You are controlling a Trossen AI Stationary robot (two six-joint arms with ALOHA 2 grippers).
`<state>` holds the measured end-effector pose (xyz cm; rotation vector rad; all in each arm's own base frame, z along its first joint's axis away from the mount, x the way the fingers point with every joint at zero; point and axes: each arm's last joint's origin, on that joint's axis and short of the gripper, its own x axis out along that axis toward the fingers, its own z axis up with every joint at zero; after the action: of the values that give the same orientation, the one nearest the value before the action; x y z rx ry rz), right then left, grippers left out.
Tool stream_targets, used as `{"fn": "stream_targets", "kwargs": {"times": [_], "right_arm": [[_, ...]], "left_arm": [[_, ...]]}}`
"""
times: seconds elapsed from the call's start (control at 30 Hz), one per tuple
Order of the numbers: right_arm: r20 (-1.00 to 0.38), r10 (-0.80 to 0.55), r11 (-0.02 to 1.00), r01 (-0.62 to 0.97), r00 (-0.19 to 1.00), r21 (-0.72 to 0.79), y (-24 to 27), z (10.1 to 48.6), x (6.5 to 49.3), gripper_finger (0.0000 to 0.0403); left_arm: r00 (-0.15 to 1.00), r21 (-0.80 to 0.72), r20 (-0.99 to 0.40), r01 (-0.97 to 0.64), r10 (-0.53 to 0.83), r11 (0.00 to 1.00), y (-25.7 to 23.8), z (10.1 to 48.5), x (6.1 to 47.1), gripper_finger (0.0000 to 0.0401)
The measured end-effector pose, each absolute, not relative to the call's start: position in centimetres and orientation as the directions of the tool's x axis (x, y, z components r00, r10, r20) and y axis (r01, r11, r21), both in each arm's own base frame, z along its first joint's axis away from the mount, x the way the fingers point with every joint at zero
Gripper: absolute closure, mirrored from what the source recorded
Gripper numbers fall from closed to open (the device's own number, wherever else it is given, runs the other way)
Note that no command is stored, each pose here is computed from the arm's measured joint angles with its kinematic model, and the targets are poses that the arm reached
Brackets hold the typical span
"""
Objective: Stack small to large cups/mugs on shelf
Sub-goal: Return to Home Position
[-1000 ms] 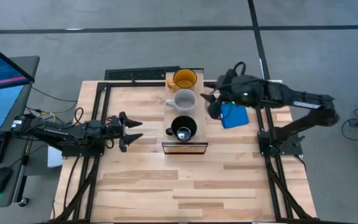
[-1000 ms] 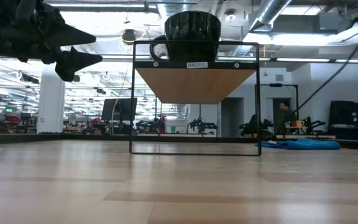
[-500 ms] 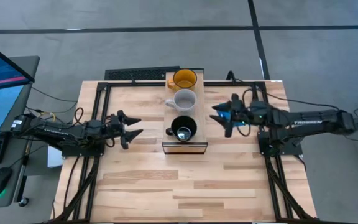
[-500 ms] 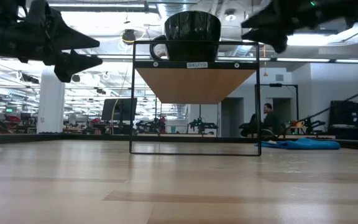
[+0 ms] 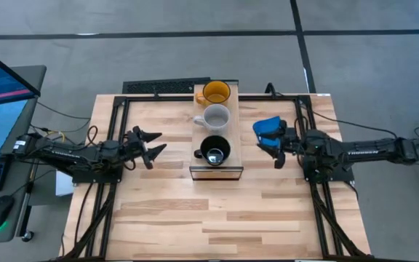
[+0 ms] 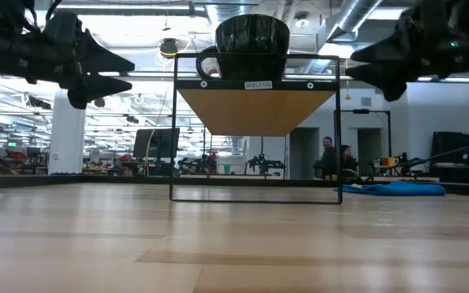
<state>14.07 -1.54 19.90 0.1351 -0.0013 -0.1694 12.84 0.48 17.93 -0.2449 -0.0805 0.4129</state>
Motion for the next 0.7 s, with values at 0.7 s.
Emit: {"fn": "stream_targets", "kwargs": {"times": [0.7], "right_arm": [[0.083,-0.064,0.984,0.049,0.994,0.174,-1.0,17.6,11.5,0.0168]], "left_arm": [[0.974,-0.261,0.031,-0.207,0.223,0.943,0.0,17.9,13.0,0.0124]]}}
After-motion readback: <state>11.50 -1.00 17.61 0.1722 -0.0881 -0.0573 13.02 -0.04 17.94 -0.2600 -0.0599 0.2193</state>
